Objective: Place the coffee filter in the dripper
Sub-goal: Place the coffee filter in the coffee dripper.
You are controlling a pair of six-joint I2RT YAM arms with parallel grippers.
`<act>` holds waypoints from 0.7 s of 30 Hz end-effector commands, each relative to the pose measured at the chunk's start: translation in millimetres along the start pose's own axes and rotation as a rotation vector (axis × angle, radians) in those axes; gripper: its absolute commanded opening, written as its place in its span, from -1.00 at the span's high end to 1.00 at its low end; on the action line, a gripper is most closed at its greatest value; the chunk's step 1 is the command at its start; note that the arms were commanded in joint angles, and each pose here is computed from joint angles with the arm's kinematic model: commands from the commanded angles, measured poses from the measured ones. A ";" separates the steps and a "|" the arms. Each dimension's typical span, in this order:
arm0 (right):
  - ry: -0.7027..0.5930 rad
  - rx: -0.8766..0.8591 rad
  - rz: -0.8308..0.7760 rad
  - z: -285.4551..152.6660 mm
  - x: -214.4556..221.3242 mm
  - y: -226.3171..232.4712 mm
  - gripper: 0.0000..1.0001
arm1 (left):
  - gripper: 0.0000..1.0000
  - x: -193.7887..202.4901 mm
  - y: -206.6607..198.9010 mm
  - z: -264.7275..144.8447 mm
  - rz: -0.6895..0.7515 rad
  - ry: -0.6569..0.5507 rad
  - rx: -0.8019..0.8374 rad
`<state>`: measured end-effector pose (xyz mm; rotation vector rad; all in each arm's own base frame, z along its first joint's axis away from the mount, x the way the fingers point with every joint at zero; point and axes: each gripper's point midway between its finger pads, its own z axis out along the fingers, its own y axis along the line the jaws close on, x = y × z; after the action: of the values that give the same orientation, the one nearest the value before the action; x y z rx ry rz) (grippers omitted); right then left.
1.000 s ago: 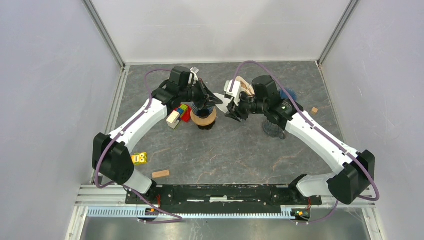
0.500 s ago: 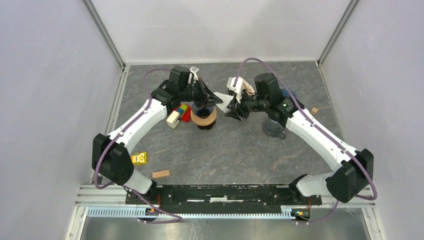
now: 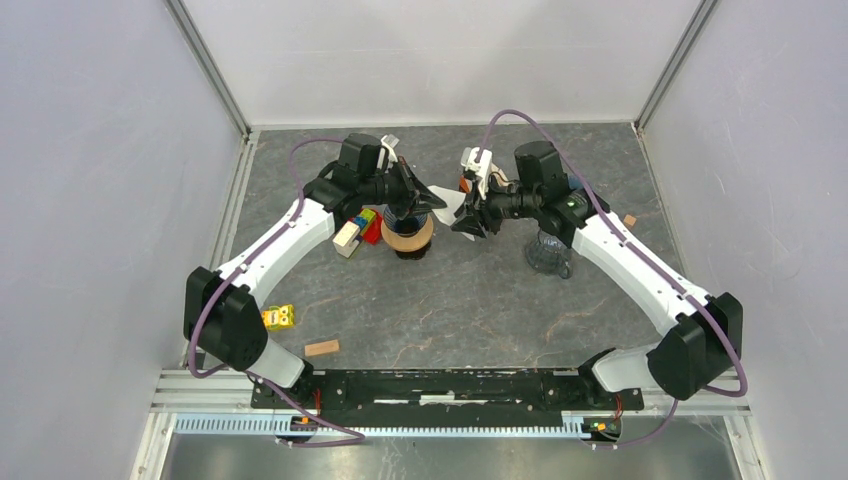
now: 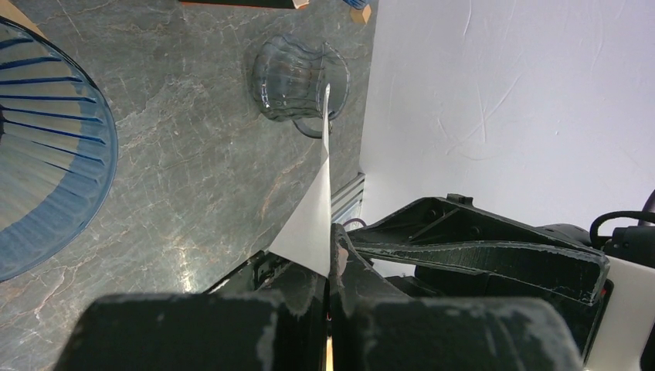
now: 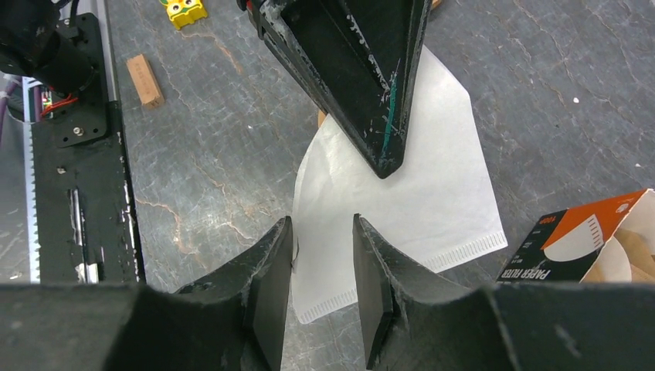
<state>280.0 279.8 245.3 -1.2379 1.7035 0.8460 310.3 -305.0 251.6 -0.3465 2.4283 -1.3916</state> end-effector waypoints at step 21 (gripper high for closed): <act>-0.101 -0.097 0.043 -2.6 -21.3 1.8 0.20 | 0.95 7.8 -23.3 -12.2 0.103 0.002 0.094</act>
<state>277.4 281.4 250.0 -1.2082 1.6943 0.9871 308.5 -307.5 250.8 -0.3311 2.4254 -1.3999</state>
